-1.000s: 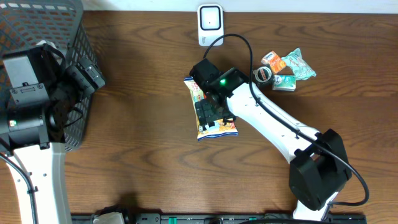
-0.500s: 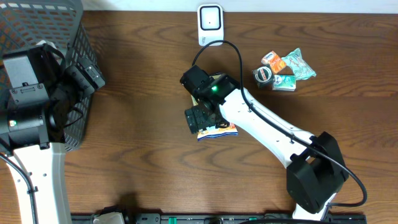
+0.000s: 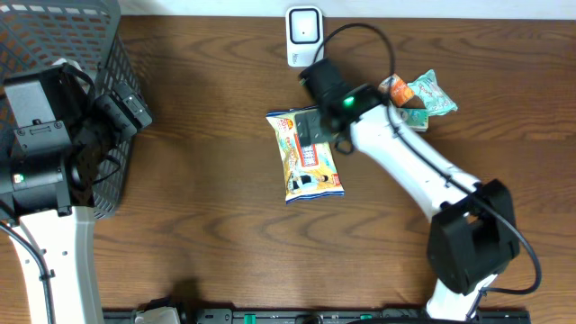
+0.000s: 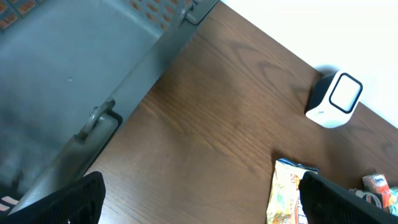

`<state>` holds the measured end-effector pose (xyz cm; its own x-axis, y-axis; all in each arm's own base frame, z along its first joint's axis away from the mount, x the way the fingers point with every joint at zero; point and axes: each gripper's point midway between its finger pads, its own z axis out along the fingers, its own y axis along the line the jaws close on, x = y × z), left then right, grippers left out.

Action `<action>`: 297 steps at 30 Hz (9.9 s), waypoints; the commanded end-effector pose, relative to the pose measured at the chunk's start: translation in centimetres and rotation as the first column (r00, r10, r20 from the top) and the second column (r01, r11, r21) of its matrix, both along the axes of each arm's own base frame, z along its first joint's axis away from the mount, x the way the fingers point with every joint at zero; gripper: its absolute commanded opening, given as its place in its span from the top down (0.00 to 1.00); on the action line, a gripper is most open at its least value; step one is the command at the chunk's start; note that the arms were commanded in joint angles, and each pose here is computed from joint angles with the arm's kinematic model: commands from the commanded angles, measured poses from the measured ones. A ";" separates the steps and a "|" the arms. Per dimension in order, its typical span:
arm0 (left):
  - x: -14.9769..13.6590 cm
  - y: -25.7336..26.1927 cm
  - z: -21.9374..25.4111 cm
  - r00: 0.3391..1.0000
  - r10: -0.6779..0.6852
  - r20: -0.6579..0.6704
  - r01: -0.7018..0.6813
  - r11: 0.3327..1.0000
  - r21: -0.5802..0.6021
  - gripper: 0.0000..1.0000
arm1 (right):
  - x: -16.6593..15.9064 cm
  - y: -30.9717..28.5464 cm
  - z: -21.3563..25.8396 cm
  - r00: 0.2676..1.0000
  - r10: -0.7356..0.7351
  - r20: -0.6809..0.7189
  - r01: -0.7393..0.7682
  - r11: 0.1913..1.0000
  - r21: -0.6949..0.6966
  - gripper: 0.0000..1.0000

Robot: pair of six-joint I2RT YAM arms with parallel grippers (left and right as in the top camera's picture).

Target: Scan the item barcode

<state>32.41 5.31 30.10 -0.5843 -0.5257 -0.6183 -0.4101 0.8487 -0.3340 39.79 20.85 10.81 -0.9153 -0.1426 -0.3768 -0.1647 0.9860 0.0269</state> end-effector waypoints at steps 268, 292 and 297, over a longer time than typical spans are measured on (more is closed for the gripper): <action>-0.1 0.3 0.0 1.000 0.002 -0.004 -0.002 1.000 0.015 0.02 | 1.9 -0.3 1.6 0.999 -0.038 -0.009 0.038 0.988 0.152 0.01; -0.1 0.3 0.0 1.000 0.002 -0.004 -0.002 1.000 0.015 0.02 | 3.4 -0.7 -6.9 0.951 0.193 -0.241 -0.013 0.804 0.594 0.01; -0.1 0.3 0.0 1.000 0.002 -0.004 -0.002 1.000 0.015 0.02 | 3.0 -0.5 -7.8 0.946 0.197 -0.258 -0.008 0.808 0.589 0.01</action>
<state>32.41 5.31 30.10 -0.5843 -0.5257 -0.6183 -0.4101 0.8487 -0.3340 43.61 19.31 3.30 -0.9865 -0.0580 -0.1529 -0.1393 0.7875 0.6003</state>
